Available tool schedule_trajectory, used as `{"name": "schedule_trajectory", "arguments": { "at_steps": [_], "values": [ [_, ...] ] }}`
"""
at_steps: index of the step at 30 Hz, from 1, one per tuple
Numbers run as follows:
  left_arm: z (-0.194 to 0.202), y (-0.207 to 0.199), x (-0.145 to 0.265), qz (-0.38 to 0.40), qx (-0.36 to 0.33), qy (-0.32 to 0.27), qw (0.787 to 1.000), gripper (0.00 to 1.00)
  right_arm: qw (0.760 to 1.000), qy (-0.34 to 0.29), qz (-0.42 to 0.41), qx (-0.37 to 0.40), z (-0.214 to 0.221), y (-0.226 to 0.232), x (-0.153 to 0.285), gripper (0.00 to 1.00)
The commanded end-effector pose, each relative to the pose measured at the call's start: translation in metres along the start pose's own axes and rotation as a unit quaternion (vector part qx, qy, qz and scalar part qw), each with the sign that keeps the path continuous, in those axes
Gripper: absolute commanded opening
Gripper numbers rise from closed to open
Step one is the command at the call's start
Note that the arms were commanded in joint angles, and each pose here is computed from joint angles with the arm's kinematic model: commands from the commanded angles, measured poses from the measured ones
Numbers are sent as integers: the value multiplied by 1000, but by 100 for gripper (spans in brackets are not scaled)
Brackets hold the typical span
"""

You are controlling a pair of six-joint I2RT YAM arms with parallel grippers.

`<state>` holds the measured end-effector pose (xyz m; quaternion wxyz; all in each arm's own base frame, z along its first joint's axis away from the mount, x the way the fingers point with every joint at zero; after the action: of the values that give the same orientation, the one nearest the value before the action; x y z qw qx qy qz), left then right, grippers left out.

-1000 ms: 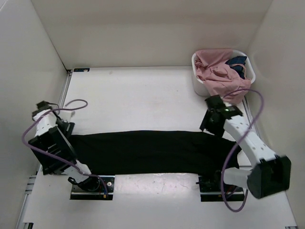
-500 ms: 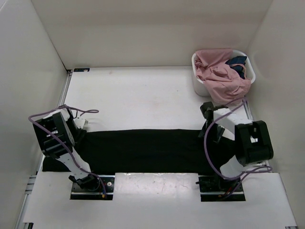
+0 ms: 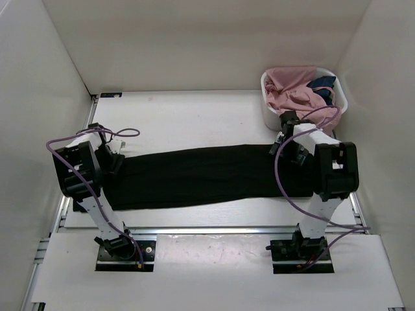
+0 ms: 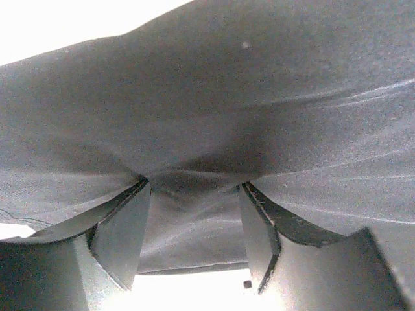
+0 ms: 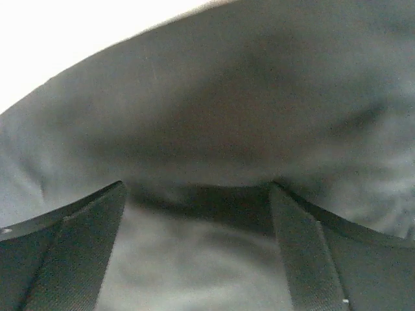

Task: Fold and stack the trousers
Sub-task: Fold the trousers

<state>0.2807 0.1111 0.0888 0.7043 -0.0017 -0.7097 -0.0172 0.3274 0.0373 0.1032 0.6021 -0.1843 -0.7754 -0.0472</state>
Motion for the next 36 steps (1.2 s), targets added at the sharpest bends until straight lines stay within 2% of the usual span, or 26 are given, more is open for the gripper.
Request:
{"name": "schedule_trajectory", "arguments": {
  "at_steps": [1, 2, 4, 5, 7, 9, 12, 14, 19, 21, 24, 25, 27, 28, 30, 31, 34, 36],
  "values": [
    [-14, 0, -10, 11, 12, -35, 999, 69, 999, -25, -35, -21, 8, -21, 46, 96],
    [-14, 0, -10, 11, 12, -35, 999, 69, 996, -52, -51, -46, 11, -30, 69, 96],
    [-8, -3, -12, 18, 12, -29, 999, 71, 995, -40, -36, -80, 28, -52, 81, 98],
    [-8, -4, -9, 21, 12, -35, 999, 71, 993, -55, -33, -100, 36, -63, 96, 98],
    [-6, -6, -9, 26, 12, -36, 999, 71, 989, -15, -6, -147, 65, -80, 92, 98],
    [-2, -7, -11, 28, 12, -30, 999, 71, 982, -17, -17, -186, 85, -87, 94, 98],
    [2, -8, -13, 31, 12, -22, 999, 71, 971, -20, -63, -232, 101, -90, 70, 98],
    [2, -8, -13, 31, 12, -22, 999, 71, 959, -44, -87, -267, 91, -94, 56, 98],
    [2, -8, -4, 27, 12, -32, 999, 71, 952, -7, -56, -300, 85, -100, 7, 98],
    [3, -9, 0, 27, 12, -33, 999, 71, 951, -10, -62, -303, 79, -100, -7, 98],
    [6, -9, 0, 27, 12, -33, 999, 71, 947, 17, -75, -312, 76, -97, -29, 96],
    [7, -10, 1, 29, 17, -29, 999, 71, 947, 30, -79, -311, 74, -94, -36, 68],
    [7, -9, 1, 24, 17, -27, 999, 71, 946, 42, -75, -314, 74, -95, -41, 36],
    [9, -10, 1, 26, 17, -22, 999, 71, 946, 51, -72, -313, 76, -95, -45, 27],
    [6, -9, 3, 24, 17, -27, 999, 71, 941, 65, -63, -327, 82, -101, -51, 16],
    [5, -9, 5, 24, 17, -27, 999, 71, 941, 65, -63, -327, 82, -101, -51, 0],
    [0, -17, 12, 49, 7, -32, 998, 73, 930, 70, -37, -359, 84, -119, -46, 0],
    [-4, -26, 18, 40, 0, -33, 999, 75, 924, 45, -4, -379, 80, -140, -35, 0]
  ]
}}
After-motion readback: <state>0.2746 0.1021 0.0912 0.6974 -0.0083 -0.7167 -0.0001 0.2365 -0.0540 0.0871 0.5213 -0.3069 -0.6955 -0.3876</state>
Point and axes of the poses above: each gripper's point midway between its finger pads, its own x axis back along the fingers, its own y axis along the line the jaws close on, z = x × y, the point moved 8 cm from there along x, back along the fingers, and after that the axes turned 10 degrees about x, right-handed, at the moved point
